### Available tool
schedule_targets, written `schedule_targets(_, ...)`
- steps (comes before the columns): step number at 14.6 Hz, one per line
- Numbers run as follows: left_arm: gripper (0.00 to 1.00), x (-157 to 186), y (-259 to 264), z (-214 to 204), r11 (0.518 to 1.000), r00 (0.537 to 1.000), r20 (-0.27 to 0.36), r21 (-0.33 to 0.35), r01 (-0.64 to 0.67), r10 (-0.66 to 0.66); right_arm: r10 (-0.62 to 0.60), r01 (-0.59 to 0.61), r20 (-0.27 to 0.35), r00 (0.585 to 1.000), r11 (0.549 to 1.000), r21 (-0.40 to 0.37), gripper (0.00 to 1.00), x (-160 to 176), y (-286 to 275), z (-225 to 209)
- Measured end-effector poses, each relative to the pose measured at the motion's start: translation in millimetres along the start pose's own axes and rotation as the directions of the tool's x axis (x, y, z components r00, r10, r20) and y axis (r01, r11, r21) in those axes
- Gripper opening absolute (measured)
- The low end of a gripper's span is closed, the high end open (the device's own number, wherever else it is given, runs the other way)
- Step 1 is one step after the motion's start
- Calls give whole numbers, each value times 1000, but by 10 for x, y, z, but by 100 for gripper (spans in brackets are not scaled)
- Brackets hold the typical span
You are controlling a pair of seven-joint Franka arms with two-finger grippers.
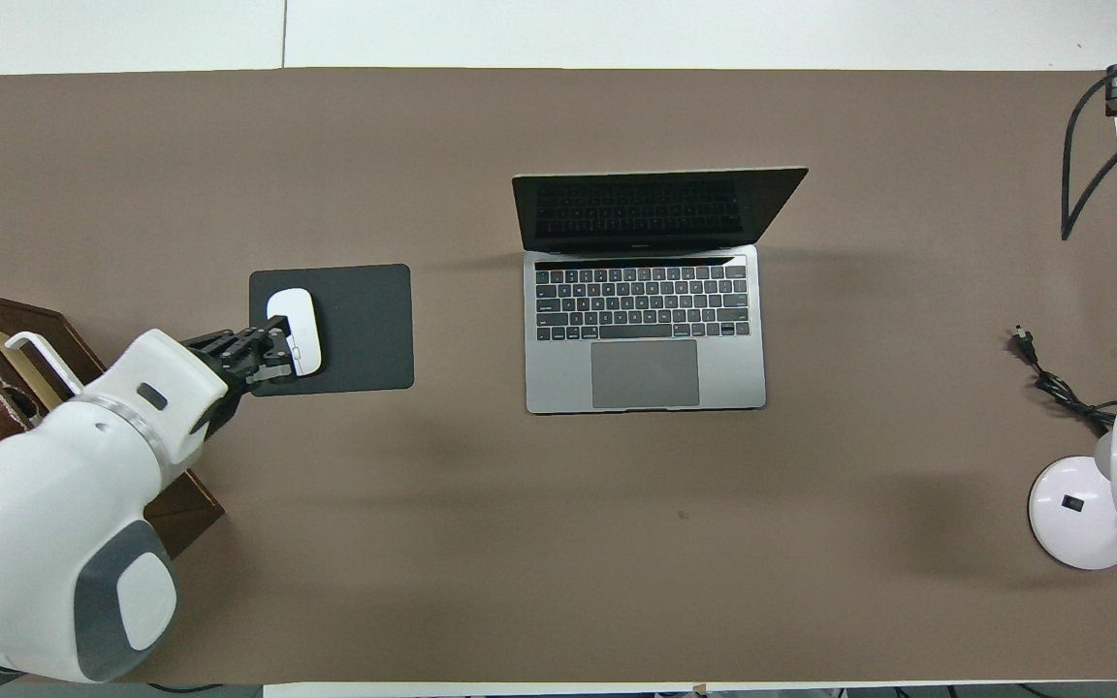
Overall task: Close laptop with both arms
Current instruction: 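Move the left gripper past the mouse pad toward the laptop front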
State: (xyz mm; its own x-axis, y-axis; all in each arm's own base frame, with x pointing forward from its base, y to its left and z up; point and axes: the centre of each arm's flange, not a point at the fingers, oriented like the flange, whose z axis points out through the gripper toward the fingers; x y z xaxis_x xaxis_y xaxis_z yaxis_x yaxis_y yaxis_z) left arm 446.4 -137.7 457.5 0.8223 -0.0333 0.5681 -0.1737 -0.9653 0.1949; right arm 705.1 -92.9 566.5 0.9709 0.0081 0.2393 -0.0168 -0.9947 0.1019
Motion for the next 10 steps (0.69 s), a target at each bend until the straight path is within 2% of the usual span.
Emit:
schedule_targets(5, 1, -491, 484, 318, 995, 992, -106, -59, -79, 72, 34, -30, -79, 996, 998, 53, 1, 471, -625, 543)
schedule_targets(8, 1, -814, 858, 658, 990, 984, -155, -101, -101, 84, 44, -37, -88, 995, 996, 75, 1, 524, -1101, 540)
schedule_targets(10, 1, -1007, 1009, 856, 986, 981, -164, -115, -120, 100, 42, -34, -96, 994, 996, 79, 1, 534, -1166, 479)
